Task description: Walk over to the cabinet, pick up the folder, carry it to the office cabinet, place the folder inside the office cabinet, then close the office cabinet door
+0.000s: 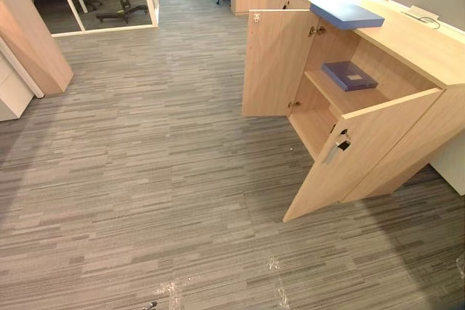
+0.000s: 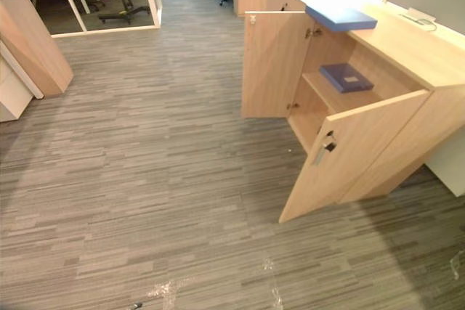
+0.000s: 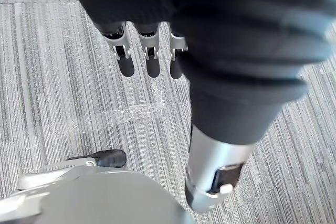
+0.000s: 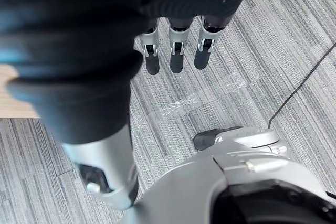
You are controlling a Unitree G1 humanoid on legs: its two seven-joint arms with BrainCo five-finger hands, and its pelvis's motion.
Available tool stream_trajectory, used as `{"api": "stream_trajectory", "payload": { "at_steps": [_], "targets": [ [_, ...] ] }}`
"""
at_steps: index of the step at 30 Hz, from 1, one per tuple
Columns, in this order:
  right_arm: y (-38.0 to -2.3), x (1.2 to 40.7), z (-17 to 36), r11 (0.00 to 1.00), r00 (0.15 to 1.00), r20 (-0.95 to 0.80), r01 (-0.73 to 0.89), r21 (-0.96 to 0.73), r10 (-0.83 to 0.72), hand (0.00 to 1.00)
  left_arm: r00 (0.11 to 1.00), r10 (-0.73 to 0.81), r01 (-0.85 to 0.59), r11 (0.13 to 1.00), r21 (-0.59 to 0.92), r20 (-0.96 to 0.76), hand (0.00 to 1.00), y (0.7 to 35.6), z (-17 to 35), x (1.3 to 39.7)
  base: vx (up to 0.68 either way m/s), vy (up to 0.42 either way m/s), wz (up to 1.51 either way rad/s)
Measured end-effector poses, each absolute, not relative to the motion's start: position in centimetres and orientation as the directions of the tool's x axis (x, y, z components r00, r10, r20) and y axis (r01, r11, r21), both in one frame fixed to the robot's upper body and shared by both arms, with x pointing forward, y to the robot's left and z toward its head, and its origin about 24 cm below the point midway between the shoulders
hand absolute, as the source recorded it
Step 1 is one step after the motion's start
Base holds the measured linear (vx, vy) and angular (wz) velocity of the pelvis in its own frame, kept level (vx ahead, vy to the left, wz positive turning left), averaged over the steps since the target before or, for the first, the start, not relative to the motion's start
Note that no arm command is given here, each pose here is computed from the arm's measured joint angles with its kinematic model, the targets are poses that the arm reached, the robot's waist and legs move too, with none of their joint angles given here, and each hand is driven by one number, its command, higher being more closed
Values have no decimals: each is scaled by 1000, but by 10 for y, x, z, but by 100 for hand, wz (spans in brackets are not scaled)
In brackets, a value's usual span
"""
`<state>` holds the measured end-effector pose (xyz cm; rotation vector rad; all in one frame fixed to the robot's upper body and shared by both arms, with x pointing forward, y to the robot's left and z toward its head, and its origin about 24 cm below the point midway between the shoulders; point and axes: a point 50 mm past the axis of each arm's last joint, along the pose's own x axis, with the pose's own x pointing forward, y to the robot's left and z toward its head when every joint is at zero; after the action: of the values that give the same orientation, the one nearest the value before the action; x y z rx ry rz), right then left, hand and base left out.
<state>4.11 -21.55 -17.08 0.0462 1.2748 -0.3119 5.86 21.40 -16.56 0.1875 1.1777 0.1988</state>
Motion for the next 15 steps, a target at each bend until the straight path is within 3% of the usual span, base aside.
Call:
{"api": "stream_trajectory", "payload": {
  "at_steps": [15],
  "targets": [
    [-212,42,-171,958,258,-946,256,-127,-195,0,375,244,-43,968,247,-894,0,217,-165,60,-8,2,0]
  ]
}}
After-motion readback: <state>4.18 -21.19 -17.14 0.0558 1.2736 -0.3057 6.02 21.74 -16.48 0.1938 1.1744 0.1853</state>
